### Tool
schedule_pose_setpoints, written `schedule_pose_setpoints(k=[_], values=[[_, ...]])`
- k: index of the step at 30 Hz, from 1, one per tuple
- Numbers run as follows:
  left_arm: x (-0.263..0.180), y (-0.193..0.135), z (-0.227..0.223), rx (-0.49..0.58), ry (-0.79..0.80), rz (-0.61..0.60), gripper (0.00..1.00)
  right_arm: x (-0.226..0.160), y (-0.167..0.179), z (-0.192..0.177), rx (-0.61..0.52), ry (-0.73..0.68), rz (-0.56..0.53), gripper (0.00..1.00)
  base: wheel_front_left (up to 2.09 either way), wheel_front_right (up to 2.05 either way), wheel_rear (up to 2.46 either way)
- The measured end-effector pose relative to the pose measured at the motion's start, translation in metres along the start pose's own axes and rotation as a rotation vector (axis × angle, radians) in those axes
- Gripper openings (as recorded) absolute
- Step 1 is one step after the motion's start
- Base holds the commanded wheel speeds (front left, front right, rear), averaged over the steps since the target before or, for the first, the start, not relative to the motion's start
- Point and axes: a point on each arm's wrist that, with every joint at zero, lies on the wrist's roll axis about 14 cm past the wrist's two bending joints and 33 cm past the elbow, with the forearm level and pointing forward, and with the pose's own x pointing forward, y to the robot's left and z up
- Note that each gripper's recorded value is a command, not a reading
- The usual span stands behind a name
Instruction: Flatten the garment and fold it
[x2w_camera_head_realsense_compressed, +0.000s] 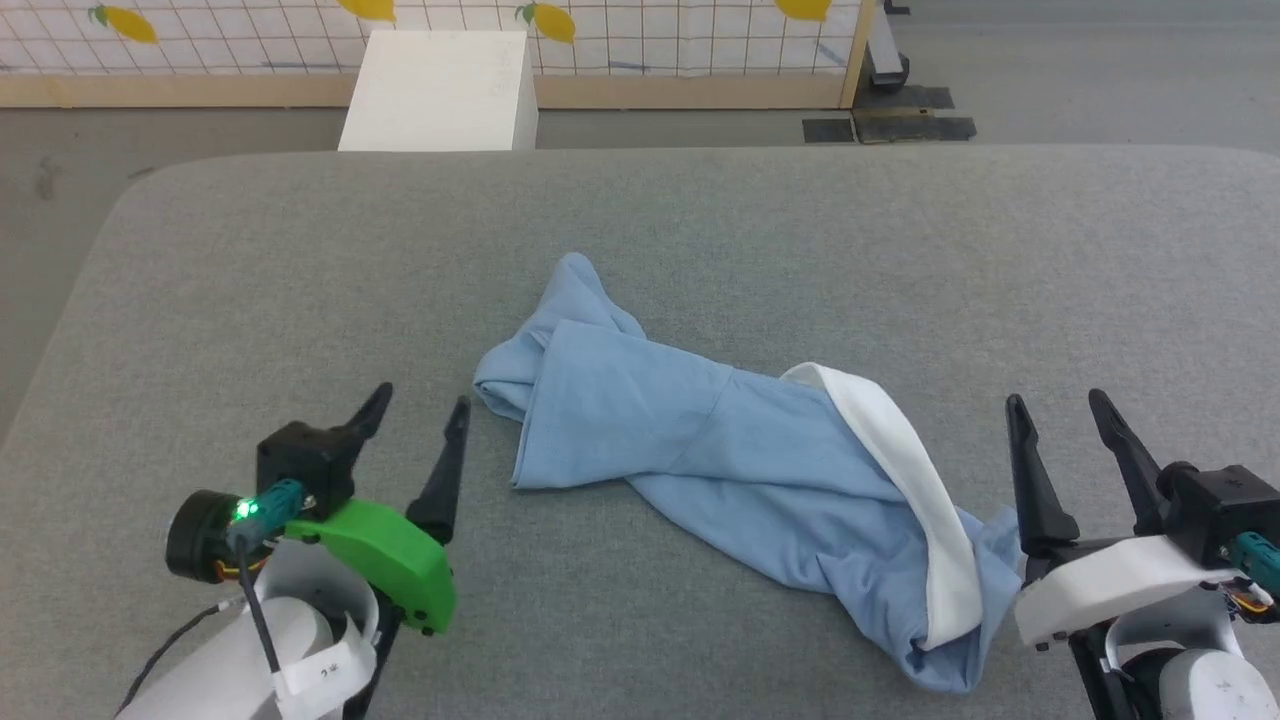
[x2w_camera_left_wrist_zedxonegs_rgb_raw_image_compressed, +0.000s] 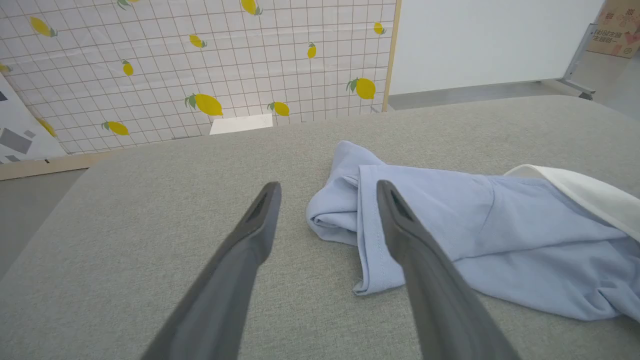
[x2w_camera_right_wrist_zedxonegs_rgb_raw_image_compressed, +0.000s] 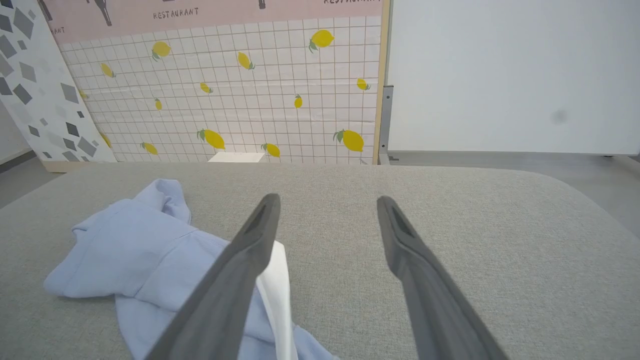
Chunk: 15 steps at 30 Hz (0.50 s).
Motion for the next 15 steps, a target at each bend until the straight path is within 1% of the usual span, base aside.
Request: schedule_pose_setpoints(k=[1, 6, 10, 15], values=[[0.001, -0.003, -0.004, -0.009, 0.023, -0.01, 1.0, 0.0, 0.0, -0.001, 0.0, 0.004, 0.001, 1.0, 0.0, 0.0, 0.0], [0.006, -0.022, -0.037, -0.051, 0.25, -0.115, 1.0, 0.003, -0.001, -0.009, -0.002, 0.028, -0.003, 1.0, 0.0, 0.0, 0.0], [0.019, -0.032, -0.051, -0.068, 0.397, -0.183, 1.0, 0.005, -0.005, -0.019, -0.004, 0.057, -0.016, 1.0, 0.0, 0.0, 0.0], [0.033, -0.031, -0.08, -0.1, 0.598, -0.203, 1.0, 0.008, -0.012, -0.035, -0.008, 0.095, -0.036, 1.0, 0.0, 0.0, 0.0]])
